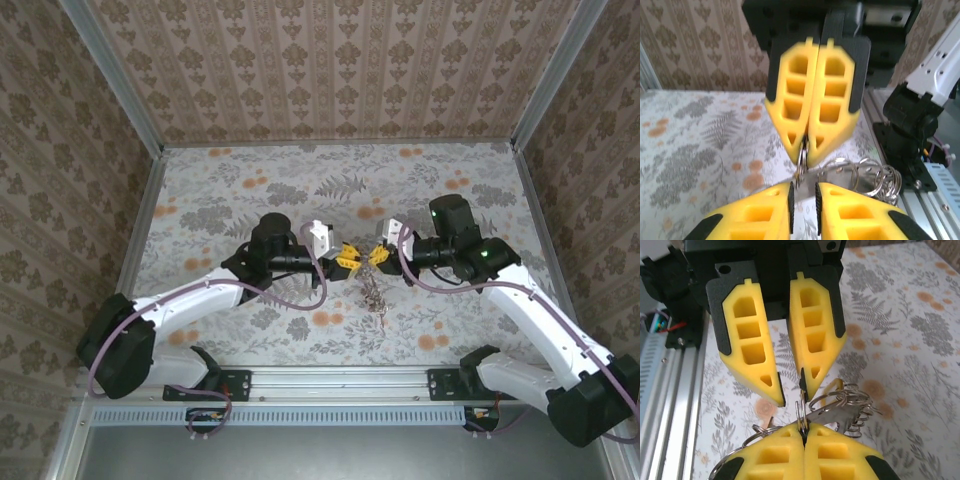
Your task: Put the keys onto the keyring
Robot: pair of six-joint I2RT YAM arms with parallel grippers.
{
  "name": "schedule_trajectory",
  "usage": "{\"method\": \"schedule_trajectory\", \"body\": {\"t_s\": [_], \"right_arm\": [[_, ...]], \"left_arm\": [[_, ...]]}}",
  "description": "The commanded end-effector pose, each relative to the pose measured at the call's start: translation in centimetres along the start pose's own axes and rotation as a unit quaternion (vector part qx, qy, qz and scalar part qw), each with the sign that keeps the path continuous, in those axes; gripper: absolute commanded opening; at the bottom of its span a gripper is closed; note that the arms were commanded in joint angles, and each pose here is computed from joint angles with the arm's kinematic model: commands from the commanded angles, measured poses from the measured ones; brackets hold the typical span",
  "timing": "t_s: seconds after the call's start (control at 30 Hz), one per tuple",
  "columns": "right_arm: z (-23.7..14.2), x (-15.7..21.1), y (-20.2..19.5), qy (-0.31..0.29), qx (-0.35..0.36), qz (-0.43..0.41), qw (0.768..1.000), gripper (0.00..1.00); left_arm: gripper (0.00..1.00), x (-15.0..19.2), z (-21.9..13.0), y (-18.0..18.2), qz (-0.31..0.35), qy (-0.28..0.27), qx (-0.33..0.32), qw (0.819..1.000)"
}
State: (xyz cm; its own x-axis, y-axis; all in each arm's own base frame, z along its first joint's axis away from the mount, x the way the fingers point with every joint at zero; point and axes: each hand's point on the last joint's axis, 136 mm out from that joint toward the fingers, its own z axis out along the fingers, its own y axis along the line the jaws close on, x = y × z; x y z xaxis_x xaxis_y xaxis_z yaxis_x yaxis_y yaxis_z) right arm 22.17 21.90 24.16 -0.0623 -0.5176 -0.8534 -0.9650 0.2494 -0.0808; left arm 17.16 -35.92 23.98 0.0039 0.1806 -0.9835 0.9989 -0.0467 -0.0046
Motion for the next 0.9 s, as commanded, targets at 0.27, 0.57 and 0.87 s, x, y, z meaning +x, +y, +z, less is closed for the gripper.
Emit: {"method": "schedule_trajectory", "body": {"t_s": [0.27,0.57,0.87], "right_arm": [[0.3,1.3,-0.1,0.125,0.031,-0.074,0.989,0.0],[0.7,0.8,0.2,0.125,0.025,-0.082,0.988,0.0],[1.0,0.4,0.7,0.112,0.01,-0.08,0.99,0.0]], "left_arm": [[0.24,-0.3,0.4,0.0,0.001,0.02,0.007,1.0],[0.24,0.0,1.5,-0.5,0.02,0.029,0.026,0.999],[0.16,-0.4,2.2,-0.2,0.033,0.03,0.022,0.999]]}}
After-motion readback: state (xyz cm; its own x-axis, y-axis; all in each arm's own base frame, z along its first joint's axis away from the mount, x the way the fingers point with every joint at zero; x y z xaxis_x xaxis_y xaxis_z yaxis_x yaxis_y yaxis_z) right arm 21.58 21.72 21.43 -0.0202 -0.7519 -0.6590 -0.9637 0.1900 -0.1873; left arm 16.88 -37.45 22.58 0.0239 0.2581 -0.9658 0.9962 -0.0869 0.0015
